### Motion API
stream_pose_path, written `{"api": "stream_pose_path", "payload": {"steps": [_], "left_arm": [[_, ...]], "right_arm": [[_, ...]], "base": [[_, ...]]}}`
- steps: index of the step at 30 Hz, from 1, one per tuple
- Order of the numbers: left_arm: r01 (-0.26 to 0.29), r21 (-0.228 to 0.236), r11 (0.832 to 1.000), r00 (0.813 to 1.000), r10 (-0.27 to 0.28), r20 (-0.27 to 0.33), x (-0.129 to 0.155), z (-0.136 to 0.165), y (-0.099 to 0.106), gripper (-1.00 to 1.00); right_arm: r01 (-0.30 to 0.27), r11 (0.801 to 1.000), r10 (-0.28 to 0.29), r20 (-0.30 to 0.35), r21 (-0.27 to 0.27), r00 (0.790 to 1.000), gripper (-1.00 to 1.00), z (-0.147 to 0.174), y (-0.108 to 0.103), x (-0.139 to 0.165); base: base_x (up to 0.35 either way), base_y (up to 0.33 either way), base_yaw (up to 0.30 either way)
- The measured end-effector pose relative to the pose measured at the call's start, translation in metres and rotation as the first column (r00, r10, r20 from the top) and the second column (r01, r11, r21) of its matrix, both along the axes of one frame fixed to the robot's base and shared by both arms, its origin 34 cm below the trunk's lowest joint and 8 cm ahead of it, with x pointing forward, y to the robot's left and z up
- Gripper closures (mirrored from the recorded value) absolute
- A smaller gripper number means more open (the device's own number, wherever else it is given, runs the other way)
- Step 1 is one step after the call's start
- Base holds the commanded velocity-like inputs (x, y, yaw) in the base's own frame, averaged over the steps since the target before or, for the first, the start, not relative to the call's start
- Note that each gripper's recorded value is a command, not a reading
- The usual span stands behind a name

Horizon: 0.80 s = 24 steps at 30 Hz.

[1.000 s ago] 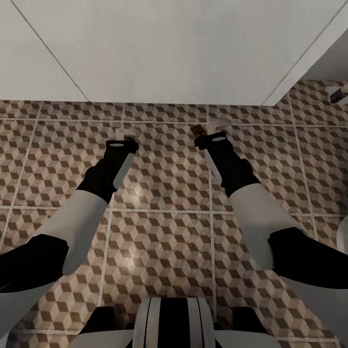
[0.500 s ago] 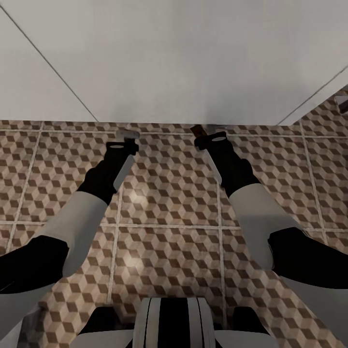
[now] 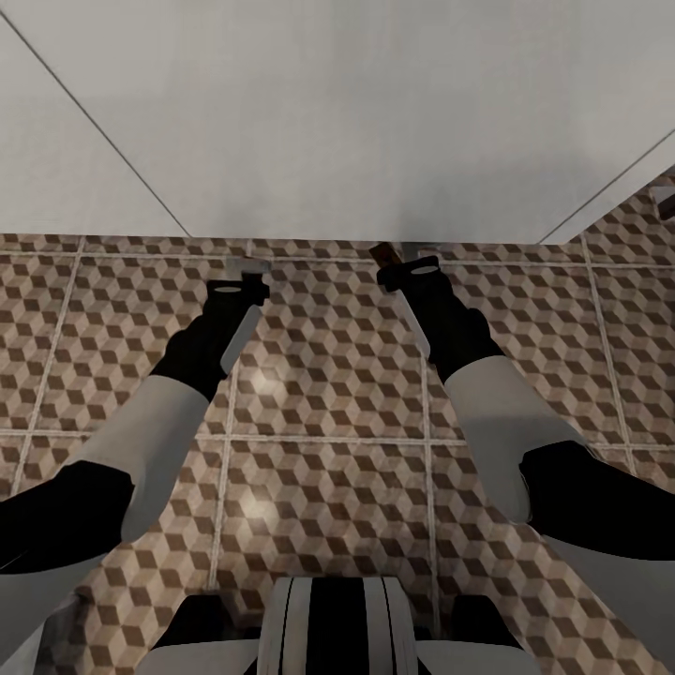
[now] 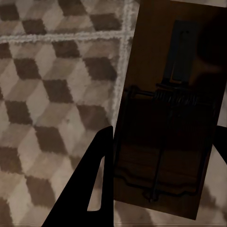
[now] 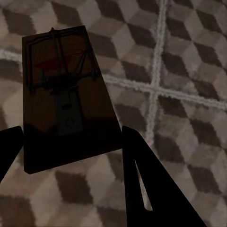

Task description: Take the four mousetraps from the cabinet in the bathroom and place them on the bathroom floor. Make sure all four end up on the same floor surface, and ensure that at least two of them are either under or directly next to the same bathroom sink.

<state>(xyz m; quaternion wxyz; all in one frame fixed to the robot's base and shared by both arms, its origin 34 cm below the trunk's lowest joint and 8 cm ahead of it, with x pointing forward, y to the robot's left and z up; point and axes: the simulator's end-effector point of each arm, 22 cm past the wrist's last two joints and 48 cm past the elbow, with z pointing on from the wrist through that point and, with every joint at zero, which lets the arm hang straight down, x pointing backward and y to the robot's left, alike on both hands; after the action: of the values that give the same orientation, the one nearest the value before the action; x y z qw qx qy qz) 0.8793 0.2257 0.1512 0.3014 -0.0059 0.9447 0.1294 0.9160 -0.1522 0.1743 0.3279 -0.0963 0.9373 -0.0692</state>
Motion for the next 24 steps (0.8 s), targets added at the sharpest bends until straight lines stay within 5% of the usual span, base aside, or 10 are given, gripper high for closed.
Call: {"api": "stream_pose_path", "payload": {"steps": [11,18,24], "left_arm": [[-0.001,0.001,1.000,1.000,0.001,0.004,-0.001,0.000,0.001,1.00],[-0.014,-0.014,1.000,0.996,0.015,0.088,0.012,0.009,0.002,1.00],[-0.018,-0.013,1.000,0.996,0.019,0.090,0.010,0.004,0.003,1.00]], "right_arm": [[-0.004,1.000,0.004,-0.012,0.005,1.000,1.00,-0.008,0.002,-0.005],[-0.013,1.000,0.014,-0.014,0.013,1.000,1.00,-0.030,0.004,-0.016],[-0.020,1.000,0.020,-0.034,0.013,0.999,1.00,-0.048,0.004,-0.029]], "base": [[0.000,0.000,0.000],[0.000,0.000,0.000],[0.000,0.000,0.000]]}}
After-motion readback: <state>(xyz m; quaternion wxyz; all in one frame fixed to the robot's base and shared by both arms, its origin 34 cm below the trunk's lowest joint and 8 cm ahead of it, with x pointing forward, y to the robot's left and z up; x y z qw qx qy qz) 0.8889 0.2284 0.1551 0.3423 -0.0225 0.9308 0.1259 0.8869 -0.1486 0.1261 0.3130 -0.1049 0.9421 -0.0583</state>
